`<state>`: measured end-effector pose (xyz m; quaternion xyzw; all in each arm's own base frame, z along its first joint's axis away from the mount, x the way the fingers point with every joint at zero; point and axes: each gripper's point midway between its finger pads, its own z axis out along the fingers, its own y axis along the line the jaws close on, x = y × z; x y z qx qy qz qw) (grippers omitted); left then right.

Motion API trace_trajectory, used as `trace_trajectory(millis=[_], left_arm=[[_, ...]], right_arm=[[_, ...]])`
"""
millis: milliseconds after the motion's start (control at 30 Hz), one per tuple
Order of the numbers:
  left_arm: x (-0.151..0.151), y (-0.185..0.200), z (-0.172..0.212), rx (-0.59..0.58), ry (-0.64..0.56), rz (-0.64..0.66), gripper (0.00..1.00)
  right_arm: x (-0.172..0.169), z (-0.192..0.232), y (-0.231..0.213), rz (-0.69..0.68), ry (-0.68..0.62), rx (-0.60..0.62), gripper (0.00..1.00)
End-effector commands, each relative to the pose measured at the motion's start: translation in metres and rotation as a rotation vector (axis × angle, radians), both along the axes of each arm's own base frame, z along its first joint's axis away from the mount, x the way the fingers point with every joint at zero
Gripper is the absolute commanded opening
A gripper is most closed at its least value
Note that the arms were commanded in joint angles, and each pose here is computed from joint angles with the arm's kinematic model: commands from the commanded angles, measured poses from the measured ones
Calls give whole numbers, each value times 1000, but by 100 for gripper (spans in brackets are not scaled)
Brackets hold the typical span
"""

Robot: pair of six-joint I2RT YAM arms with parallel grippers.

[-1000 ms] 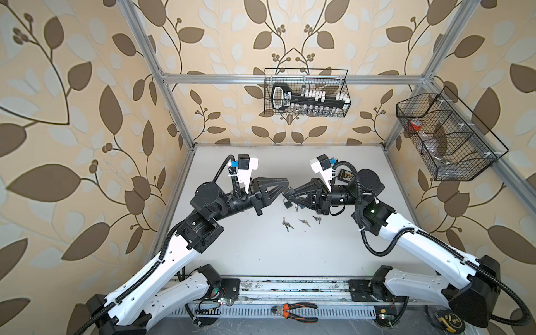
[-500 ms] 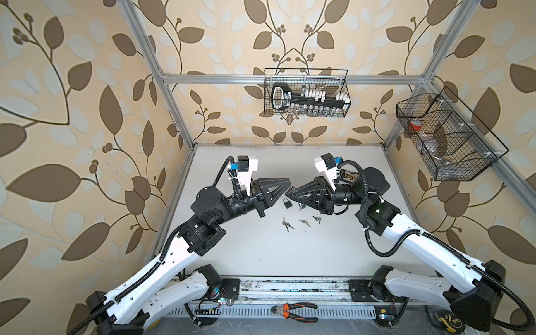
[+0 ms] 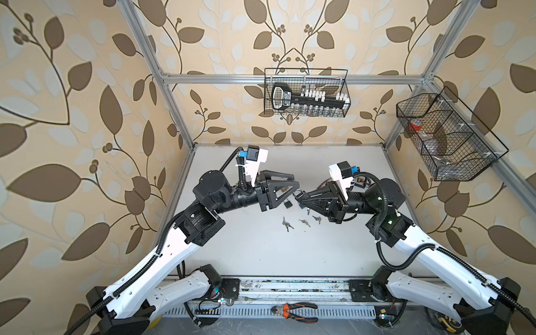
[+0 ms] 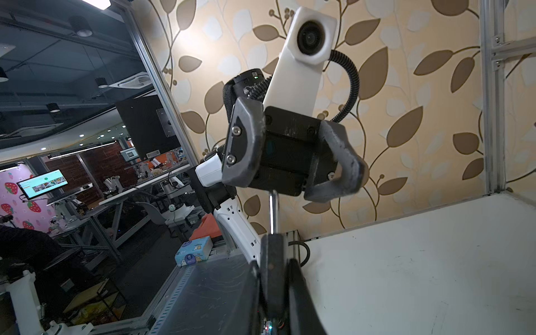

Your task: Lock with the key

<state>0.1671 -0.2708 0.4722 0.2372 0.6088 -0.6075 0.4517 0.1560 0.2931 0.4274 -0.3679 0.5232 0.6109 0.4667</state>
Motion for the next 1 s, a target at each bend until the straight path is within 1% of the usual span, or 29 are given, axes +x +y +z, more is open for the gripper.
trace_trajectory(millis=[0,100,167,267,433,533,767,800,833,867,933,967], left_arm=[[-6,9,14,-15,-40,16,58],[-7,7,4,6,-23,1,60],[-9,2,-3,24,-11,-33,61],[-11,-3,-10,45,-7,-66,60],[-10,-4,-9,49,-15,-69,43],[-8,-3,-8,49,-19,-55,29],[-4,0,-10,57,-18,-18,1],[-4,1,-10,58,-19,-12,0],[-2,1,-10,59,-14,-3,0],[-1,2,-10,60,-11,10,0],[5,5,-12,66,6,50,0],[10,7,-14,71,18,79,0]], right_arm=[[-2,9,-3,-14,-53,21,0],[-3,10,-3,-15,-56,23,0],[-2,12,-3,-18,-58,27,0],[-2,14,-3,-18,-49,34,0],[-1,14,0,1,-35,32,0],[-1,14,0,-1,-36,32,0],[-1,13,-4,-31,-72,19,0],[-1,14,-5,-39,-84,18,0],[-1,14,-6,-55,-102,17,9],[0,14,-9,-81,-121,17,25],[3,14,-15,-138,-155,23,51],[6,12,-18,-177,-175,18,59]])
